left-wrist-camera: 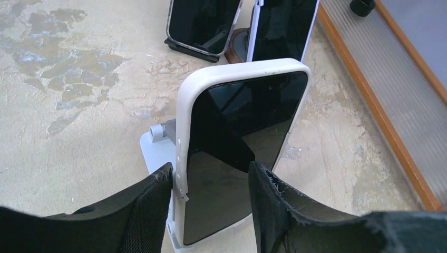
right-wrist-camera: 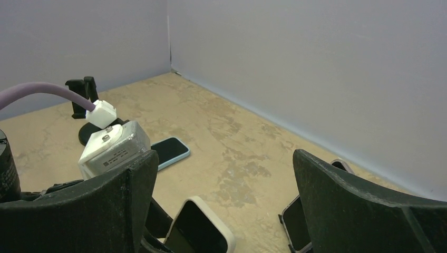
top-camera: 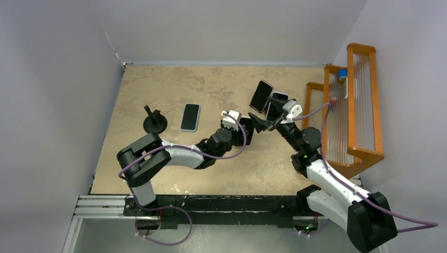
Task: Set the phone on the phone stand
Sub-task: Move the phone stand with the phone to the center of the board.
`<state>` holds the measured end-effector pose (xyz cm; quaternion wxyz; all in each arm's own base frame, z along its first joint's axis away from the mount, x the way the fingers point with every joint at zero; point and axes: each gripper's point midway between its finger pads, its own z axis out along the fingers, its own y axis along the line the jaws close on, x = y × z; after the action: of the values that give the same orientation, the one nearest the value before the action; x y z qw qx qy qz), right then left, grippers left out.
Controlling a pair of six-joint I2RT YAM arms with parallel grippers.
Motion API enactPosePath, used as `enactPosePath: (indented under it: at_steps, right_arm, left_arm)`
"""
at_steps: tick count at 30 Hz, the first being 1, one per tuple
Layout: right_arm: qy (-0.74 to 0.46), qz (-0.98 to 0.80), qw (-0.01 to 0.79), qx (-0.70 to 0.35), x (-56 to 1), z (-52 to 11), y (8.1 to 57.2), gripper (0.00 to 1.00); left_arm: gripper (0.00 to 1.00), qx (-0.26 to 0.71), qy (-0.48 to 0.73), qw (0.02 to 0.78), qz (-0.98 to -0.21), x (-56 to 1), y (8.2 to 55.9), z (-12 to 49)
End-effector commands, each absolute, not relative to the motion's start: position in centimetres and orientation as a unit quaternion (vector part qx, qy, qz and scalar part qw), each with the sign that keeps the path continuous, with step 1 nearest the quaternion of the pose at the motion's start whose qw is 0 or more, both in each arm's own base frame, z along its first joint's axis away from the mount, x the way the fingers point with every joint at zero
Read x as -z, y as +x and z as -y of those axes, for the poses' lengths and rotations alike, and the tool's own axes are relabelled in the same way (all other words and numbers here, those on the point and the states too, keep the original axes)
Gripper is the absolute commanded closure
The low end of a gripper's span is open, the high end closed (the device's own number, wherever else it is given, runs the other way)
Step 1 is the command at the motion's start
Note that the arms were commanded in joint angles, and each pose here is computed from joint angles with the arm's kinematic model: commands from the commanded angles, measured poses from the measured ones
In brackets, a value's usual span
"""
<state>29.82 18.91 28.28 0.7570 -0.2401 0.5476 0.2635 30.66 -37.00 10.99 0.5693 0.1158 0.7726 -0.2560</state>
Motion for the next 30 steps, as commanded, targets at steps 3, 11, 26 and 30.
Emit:
enactPosePath:
  at_steps: [3,11,26,30]
  right_arm:
    - [-0.248,-0.528,0.770,-0.259,-29.1,-18.9,29.6,0.01]
    - [-0.252,-0.531,0.765,-0.261,-28.6,-19.1,29.7,0.01]
    - [-0.250,-0.533,0.765,-0.262,-28.4,-19.1,29.8,0.01]
    - [-0.249,-0.530,0.767,-0.263,-28.7,-19.0,29.6,0.01]
  left_arm:
    - [0.49,0.257,0.097,0.577,-0.769,-10.5,30.9,37.0]
    - [0.10,0.216,0.076,0.575,-0.786,-9.6,31.1,34.9]
    - [0.06,0.229,0.078,0.568,-0.787,-12.0,28.8,36.8]
    - [0.05,0.206,0.065,0.535,-0.817,-10.0,28.9,38.4]
